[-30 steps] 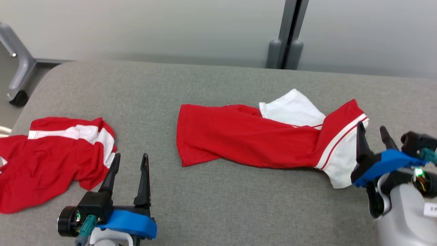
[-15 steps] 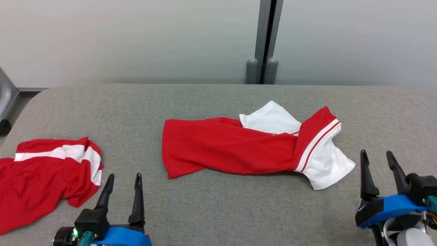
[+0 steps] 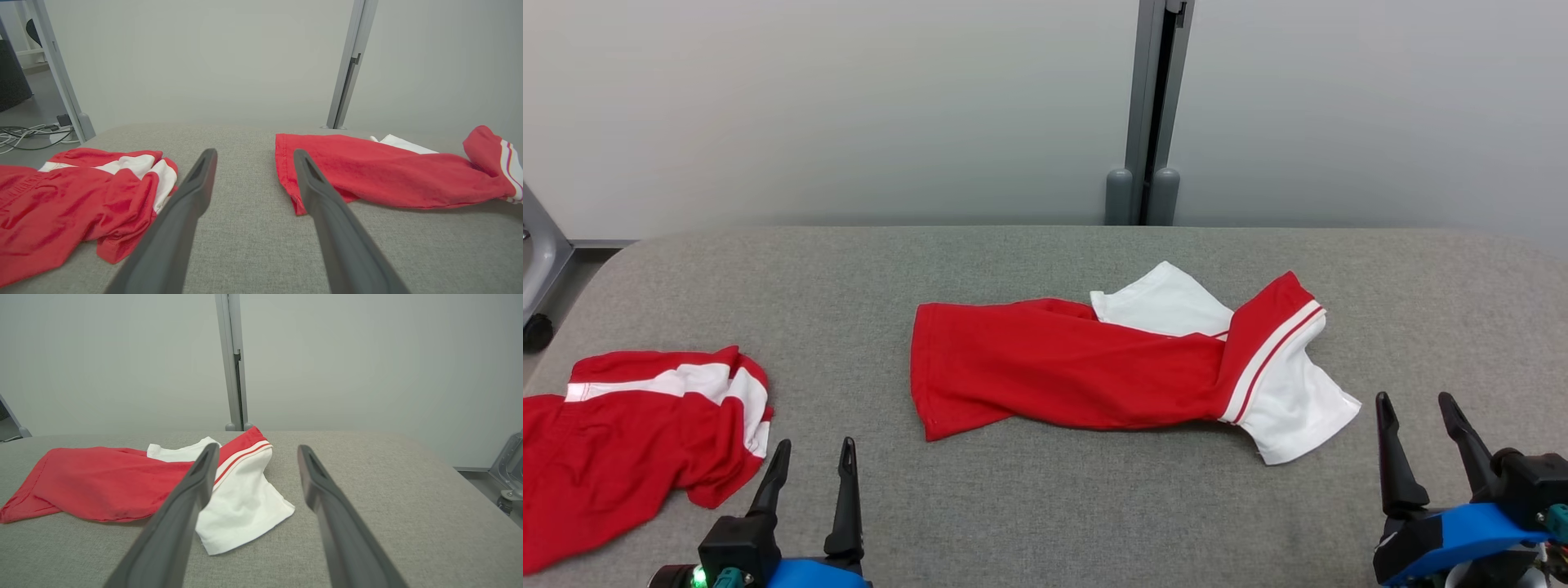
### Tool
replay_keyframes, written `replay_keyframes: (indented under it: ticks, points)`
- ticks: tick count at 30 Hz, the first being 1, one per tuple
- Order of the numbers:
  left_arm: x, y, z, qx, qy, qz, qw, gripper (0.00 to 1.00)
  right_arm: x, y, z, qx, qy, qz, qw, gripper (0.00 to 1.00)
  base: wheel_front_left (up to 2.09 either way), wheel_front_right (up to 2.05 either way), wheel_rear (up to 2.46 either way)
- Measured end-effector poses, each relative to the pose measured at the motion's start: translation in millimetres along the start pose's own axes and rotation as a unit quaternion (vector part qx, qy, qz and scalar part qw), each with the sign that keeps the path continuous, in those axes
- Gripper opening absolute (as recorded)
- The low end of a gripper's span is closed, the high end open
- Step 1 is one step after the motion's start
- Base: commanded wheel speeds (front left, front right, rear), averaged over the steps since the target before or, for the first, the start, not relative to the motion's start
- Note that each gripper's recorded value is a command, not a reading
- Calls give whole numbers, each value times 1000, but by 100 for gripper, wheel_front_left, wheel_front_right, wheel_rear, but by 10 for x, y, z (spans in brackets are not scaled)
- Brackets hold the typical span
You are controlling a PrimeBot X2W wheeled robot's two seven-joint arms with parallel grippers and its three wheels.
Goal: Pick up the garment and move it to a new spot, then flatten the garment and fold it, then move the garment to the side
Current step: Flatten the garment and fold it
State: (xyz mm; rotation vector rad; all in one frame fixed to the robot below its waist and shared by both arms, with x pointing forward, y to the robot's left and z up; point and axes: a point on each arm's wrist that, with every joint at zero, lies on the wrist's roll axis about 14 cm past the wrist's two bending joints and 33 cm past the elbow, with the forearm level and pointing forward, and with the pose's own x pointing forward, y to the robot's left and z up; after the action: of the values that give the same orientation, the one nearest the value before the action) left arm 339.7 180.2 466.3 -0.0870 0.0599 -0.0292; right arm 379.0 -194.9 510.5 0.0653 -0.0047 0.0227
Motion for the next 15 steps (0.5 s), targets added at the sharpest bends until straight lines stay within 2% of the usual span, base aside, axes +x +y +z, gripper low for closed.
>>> replay_keyframes:
  ticks: [15]
  points:
    - [43,-8,-31,12,18,-6,1000,100,-41,-32,-111,6,23,-5,1000,100,0,0,0]
